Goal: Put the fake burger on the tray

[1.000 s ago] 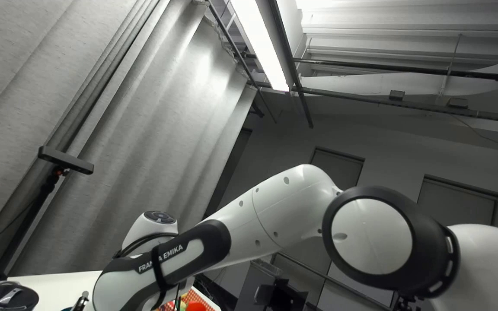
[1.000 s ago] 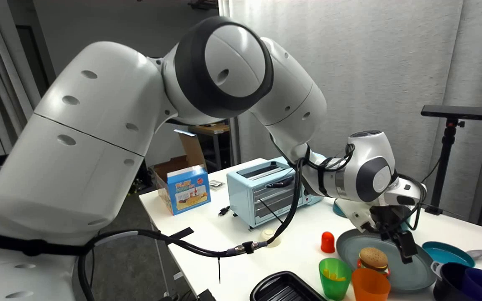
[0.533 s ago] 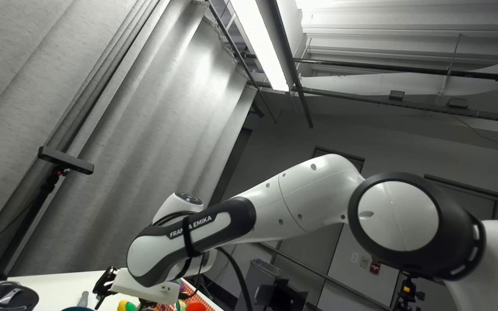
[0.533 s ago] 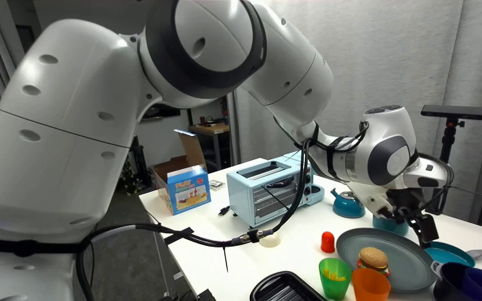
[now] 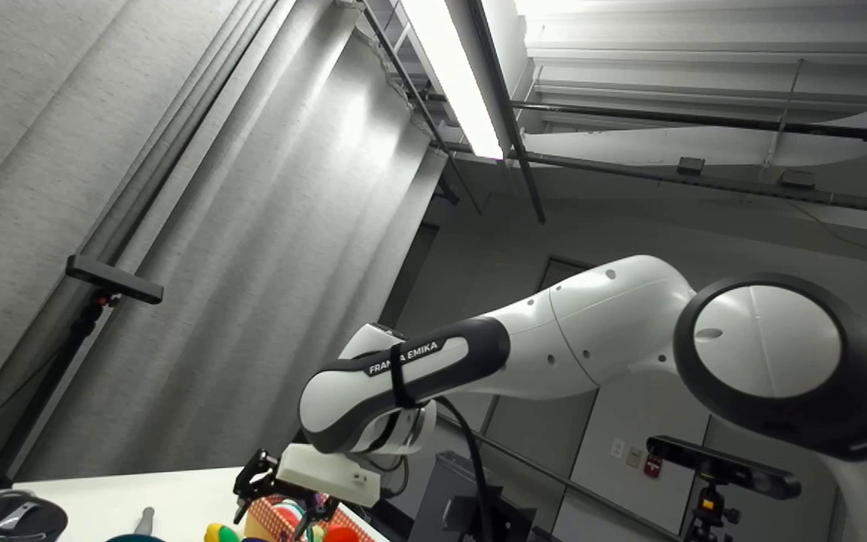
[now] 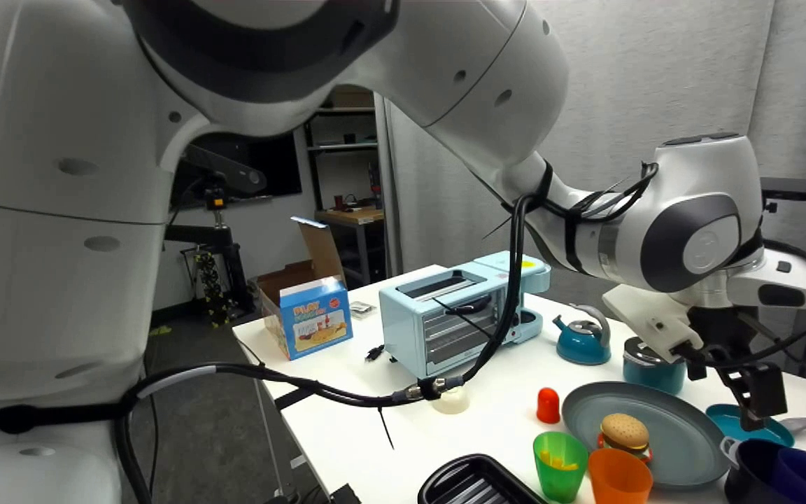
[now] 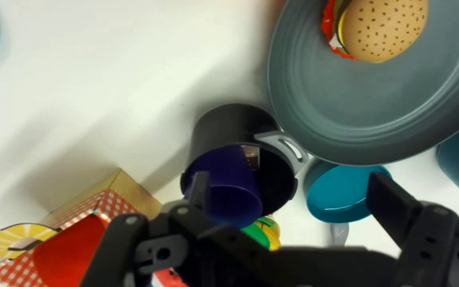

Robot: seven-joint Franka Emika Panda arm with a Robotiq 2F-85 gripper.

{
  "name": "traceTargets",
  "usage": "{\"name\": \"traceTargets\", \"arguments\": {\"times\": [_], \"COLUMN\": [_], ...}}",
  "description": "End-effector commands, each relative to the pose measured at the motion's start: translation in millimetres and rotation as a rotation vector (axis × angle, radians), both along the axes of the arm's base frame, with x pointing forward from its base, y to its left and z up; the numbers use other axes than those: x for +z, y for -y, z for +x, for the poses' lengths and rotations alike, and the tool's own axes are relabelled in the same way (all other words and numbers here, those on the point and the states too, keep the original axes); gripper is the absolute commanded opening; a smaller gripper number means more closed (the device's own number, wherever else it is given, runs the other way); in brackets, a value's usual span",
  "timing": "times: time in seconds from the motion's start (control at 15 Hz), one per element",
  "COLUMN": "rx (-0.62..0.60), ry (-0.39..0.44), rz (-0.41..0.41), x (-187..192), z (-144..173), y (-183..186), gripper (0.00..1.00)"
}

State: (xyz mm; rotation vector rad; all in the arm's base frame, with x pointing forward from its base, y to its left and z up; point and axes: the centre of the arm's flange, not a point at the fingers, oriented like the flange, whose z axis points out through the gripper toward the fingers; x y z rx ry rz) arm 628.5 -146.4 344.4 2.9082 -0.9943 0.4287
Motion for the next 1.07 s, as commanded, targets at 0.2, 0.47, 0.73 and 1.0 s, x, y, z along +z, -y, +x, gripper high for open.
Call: {"name": "traceTargets", "arguments": {"times": [0.2,0.47,0.73,1.0], "rx": [0.075,0.151,0.225,0.294], "ry": [-0.061,-0.085,-0.110,-0.121], "rz": [0.076,0.103,0.128,0.142], "x": [6,-4,-12,-15], "z": [-93,-138,-180,-210], "y": [33,40,40,36], "gripper": [1.00,1.00,1.00,1.00]}}
